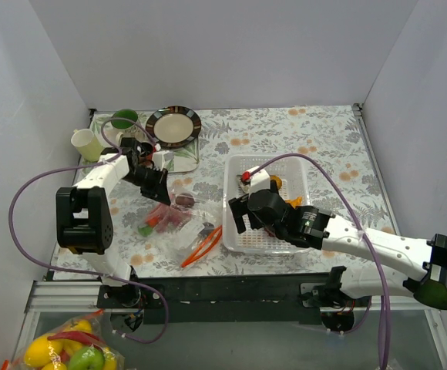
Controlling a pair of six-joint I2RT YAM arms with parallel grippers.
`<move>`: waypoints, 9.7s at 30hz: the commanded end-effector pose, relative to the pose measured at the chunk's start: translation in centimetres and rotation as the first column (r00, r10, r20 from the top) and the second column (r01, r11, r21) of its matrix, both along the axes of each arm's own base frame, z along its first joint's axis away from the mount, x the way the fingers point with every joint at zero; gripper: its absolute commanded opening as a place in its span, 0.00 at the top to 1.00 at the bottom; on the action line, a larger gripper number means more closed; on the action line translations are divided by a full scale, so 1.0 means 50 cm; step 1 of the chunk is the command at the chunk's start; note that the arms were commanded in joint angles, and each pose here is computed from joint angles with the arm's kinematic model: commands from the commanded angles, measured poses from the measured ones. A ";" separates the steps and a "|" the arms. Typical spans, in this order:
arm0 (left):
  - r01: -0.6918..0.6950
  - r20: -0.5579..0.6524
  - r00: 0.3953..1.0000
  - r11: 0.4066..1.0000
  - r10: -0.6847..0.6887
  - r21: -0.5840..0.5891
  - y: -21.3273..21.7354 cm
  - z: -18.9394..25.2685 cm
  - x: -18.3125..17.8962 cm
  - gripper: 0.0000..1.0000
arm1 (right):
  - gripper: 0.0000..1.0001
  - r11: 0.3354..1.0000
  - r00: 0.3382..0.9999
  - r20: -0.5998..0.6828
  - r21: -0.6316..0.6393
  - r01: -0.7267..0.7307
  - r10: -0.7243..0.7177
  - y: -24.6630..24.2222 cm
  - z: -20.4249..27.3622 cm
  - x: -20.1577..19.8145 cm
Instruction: Open the zip-top bag and remove the fake food
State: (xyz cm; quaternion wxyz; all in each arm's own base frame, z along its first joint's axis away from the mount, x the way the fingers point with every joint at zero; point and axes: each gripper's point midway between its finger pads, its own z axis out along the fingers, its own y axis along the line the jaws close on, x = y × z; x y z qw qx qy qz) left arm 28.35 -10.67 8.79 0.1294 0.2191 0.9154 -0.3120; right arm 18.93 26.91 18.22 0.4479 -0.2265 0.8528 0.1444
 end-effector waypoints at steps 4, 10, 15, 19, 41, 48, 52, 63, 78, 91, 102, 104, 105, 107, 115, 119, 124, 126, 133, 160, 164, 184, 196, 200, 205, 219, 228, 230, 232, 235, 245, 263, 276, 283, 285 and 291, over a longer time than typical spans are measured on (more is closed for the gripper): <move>0.022 0.037 0.999 1.000 -0.022 -0.018 -0.004 0.052 0.011 1.00 | 0.01 0.991 0.993 0.044 0.079 -0.111 0.108 0.024 0.031 -0.034; 0.002 0.107 0.994 0.998 0.005 -0.057 -0.016 0.180 0.045 1.00 | 0.11 0.910 0.914 0.145 0.124 -0.396 0.378 0.098 0.047 -0.143; -0.006 0.078 0.997 0.998 0.011 -0.065 -0.019 0.198 0.025 1.00 | 0.18 0.879 0.882 0.112 0.090 -0.468 0.458 0.156 0.002 -0.180; -0.015 0.018 1.000 1.000 0.015 -0.009 -0.002 0.125 -0.008 1.00 | 0.17 0.885 0.885 0.096 0.063 -0.461 0.455 0.195 -0.034 -0.179; -0.032 0.041 0.999 0.926 0.018 0.376 0.129 -0.091 0.001 1.00 | 0.35 0.894 0.875 0.181 -0.070 -0.443 0.449 0.313 -0.038 -0.124; -0.023 0.031 0.999 0.920 0.012 0.390 0.135 -0.107 -0.004 1.00 | 0.37 0.872 0.871 0.090 -0.133 -0.471 0.483 0.331 -0.121 -0.120; -0.019 0.034 0.999 0.922 0.006 0.388 0.134 -0.106 -0.005 1.00 | 0.43 0.886 0.899 0.007 -0.171 -0.431 0.438 0.267 -0.190 -0.122; -0.015 0.029 1.000 0.933 0.005 0.360 0.123 -0.109 -0.001 1.00 | 0.45 0.933 0.936 0.038 -0.104 -0.345 0.350 0.143 -0.154 -0.098; -0.013 0.025 1.000 0.938 0.005 0.345 0.118 -0.102 -0.009 1.00 | 0.37 0.860 0.860 -0.022 0.058 -0.508 0.510 0.323 -0.169 -0.116; 0.005 0.008 1.000 0.938 -0.008 0.346 0.119 -0.118 -0.031 0.97 | 0.10 0.872 0.878 -0.059 0.163 -0.461 0.475 0.365 -0.185 -0.035; 0.013 0.003 1.000 0.938 -0.014 0.345 0.119 -0.118 -0.039 0.97 | 0.11 0.918 0.916 -0.085 0.096 -0.384 0.392 0.384 -0.258 0.008; 0.014 0.005 1.000 0.939 -0.016 0.344 0.119 -0.115 -0.038 0.97 | 0.12 0.927 0.926 -0.075 0.089 -0.364 0.370 0.383 -0.263 0.018; 0.015 0.002 1.000 0.939 -0.016 0.343 0.118 -0.115 -0.040 0.97 | 0.12 0.928 0.927 -0.068 0.086 -0.362 0.368 0.383 -0.263 0.020; 0.015 -0.002 1.000 0.940 -0.015 0.340 0.117 -0.114 -0.040 0.97 | 0.09 0.933 0.934 -0.043 0.075 -0.352 0.356 0.384 -0.257 0.027; 0.017 -0.015 1.000 0.940 -0.012 0.340 0.117 -0.114 -0.038 0.97 | 0.01 0.932 0.908 0.212 -0.045 -0.360 0.361 0.414 -0.212 0.033; 0.020 -0.012 1.000 0.938 -0.017 0.346 0.119 -0.108 -0.035 0.97 | 0.01 0.908 0.888 0.191 -0.064 -0.414 0.418 0.439 -0.239 0.024; 0.024 -0.017 1.000 0.934 -0.019 0.356 0.123 -0.107 -0.032 0.97 | 0.02 0.890 0.873 0.176 -0.060 -0.452 0.455 0.452 -0.263 0.013; 0.020 -0.015 1.000 0.934 -0.016 0.357 0.123 -0.105 -0.027 0.97 | 0.04 0.884 0.870 0.157 -0.063 -0.463 0.467 0.454 -0.272 0.009; 0.018 -0.031 1.000 0.931 -0.008 0.365 0.126 -0.115 -0.032 0.97 | 0.38 0.871 0.858 0.163 -0.015 -0.491 0.487 0.447 -0.241 -0.009; -0.049 -0.027 0.998 0.995 0.051 0.093 0.024 0.031 0.047 1.00 | 0.41 0.965 0.959 0.121 -0.028 0.262 -0.257 -0.110 -0.079 0.153; -0.045 -0.036 0.998 0.995 0.049 0.093 0.025 0.024 0.043 1.00 | 0.01 0.974 0.975 0.079 -0.078 0.213 -0.207 -0.093 -0.072 0.158; -0.078 -0.061 0.993 0.963 0.097 0.259 0.070 -0.110 0.047 1.00 | 0.96 0.937 0.927 0.174 0.053 -0.346 0.332 0.230 -0.072 -0.089; -0.056 -0.070 0.995 0.969 0.075 0.243 0.063 -0.097 0.028 1.00 | 0.64 0.919 0.909 0.147 -0.014 -0.393 0.391 0.374 -0.151 -0.044; -0.058 -0.069 0.995 0.967 0.077 0.248 0.065 -0.097 0.030 1.00 | 0.55 0.911 0.903 0.119 -0.046 -0.410 0.412 0.392 -0.186 -0.020; -0.053 -0.095 0.992 0.964 0.080 0.261 0.066 -0.111 0.030 1.00 | 0.44 0.911 0.902 0.128 -0.035 -0.411 0.412 0.397 -0.207 0.008; -0.022 -0.145 0.987 0.957 0.067 0.291 0.049 -0.138 0.036 1.00 | 0.30 0.915 0.895 0.204 -0.011 -0.404 0.397 0.371 -0.264 0.018; 0.004 -0.145 0.989 0.949 0.044 0.314 0.038 -0.138 0.050 1.00 | 0.41 0.925 0.907 0.244 0.081 -0.371 0.343 0.342 -0.267 0.013; 0.012 -0.149 0.988 0.947 0.039 0.321 0.036 -0.139 0.047 1.00 | 0.42 0.915 0.895 0.267 0.091 -0.393 0.358 0.355 -0.258 0.013; 0.015 -0.148 0.988 0.945 0.035 0.327 0.037 -0.138 0.047 1.00 | 0.43 0.907 0.886 0.275 0.091 -0.412 0.375 0.370 -0.256 0.014; 0.016 -0.151 0.988 0.944 0.035 0.328 0.036 -0.139 0.046 1.00 | 0.44 0.896 0.875 0.275 0.089 -0.436 0.399 0.398 -0.258 0.015; 0.030 -0.161 0.987 0.943 0.026 0.332 0.032 -0.142 0.039 1.00 | 0.65 0.887 0.873 0.243 0.089 -0.454 0.422 0.440 -0.283 0.039; -0.036 -0.043 0.998 0.948 0.052 0.316 0.032 -0.080 0.090 1.00 | 0.99 0.910 0.905 0.182 0.092 -0.404 0.384 0.292 -0.184 -0.069; -0.022 -0.003 1.000 0.951 0.024 0.309 0.037 -0.061 0.055 1.00 | 0.99 0.975 0.951 0.283 0.145 -0.167 0.121 0.109 0.002 -0.061; -0.027 -0.004 1.000 0.962 0.029 0.273 0.026 -0.053 0.042 1.00 | 0.99 0.980 0.892 0.444 0.199 -0.007 -0.083 0.002 0.207 0.005; -0.030 0.009 1.000 0.969 0.029 0.246 0.015 -0.032 0.047 1.00 | 0.99 0.981 0.872 0.468 0.183 0.063 -0.143 -0.033 0.218 0.034; -0.017 0.014 1.000 0.993 0.016 0.113 -0.049 0.061 0.040 1.00 | 0.99 0.941 0.835 0.435 0.122 0.315 -0.336 -0.143 0.155 0.131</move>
